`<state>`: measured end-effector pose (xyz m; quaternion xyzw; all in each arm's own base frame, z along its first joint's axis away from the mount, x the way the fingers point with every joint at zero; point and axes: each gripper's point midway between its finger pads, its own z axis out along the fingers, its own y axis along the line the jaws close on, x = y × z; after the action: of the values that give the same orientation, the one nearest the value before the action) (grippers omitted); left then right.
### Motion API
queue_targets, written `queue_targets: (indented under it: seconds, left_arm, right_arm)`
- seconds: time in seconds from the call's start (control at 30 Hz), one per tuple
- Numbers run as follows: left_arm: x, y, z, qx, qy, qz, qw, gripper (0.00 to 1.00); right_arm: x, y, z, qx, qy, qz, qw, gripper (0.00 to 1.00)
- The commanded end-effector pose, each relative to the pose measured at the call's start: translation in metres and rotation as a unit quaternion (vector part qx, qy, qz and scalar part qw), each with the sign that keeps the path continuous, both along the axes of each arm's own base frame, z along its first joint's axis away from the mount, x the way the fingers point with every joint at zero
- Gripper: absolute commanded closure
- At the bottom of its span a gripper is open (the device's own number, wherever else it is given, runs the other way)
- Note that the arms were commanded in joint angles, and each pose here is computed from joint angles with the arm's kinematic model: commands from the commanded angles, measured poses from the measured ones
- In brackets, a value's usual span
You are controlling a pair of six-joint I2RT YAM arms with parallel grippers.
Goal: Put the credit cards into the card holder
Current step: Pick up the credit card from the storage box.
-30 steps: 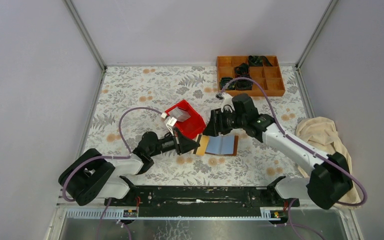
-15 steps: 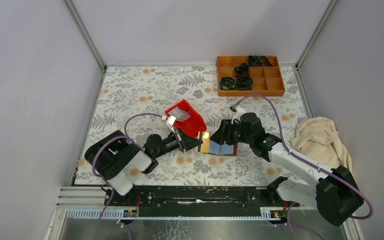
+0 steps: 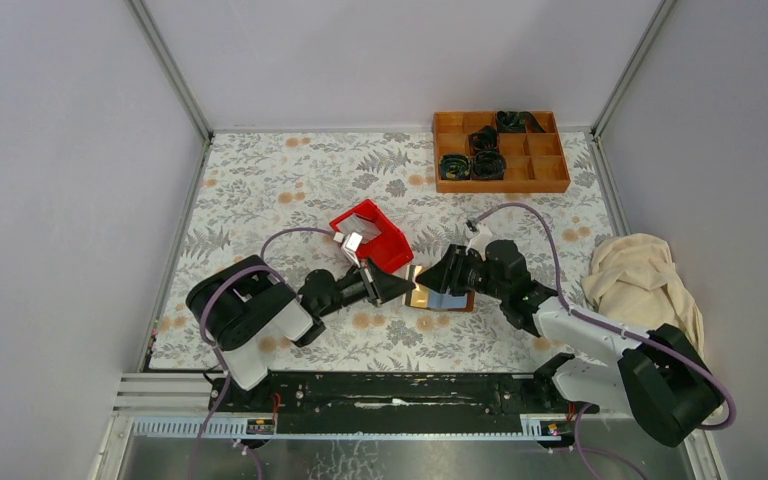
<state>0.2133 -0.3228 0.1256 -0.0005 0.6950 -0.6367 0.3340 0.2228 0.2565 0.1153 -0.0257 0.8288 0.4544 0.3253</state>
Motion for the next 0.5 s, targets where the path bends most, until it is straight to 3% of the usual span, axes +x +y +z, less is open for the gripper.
queue_targets:
  seconds: [0.0,0.27,0.3,0.4,0.47]
  left_arm:
    - [0.006,-0.007,0.022,-0.036,-0.029,0.007,0.999,1.00]
    - [0.010,-0.009,0.018,-0.036,-0.019,0.014,0.999,1.00]
    - [0.011,-0.009,0.018,-0.036,-0.018,0.016,0.999,0.96]
    - [0.015,-0.007,0.014,-0.030,-0.011,0.028,0.999,0.68]
    - [0.018,-0.004,0.007,-0.014,-0.005,0.040,0.999,0.58]
  right_arm:
    - [-0.001,0.011,0.017,0.065,-0.012,0.012,0.998,0.58]
    - [-0.013,0.010,0.016,0.100,-0.001,0.015,0.995,0.98]
    - [-0.014,0.010,0.018,0.102,-0.002,0.016,0.995,1.00]
    - [-0.014,0.008,0.021,0.102,-0.004,0.010,0.995,1.00]
    - [-0.012,0.005,0.024,0.092,-0.009,0.004,0.996,1.00]
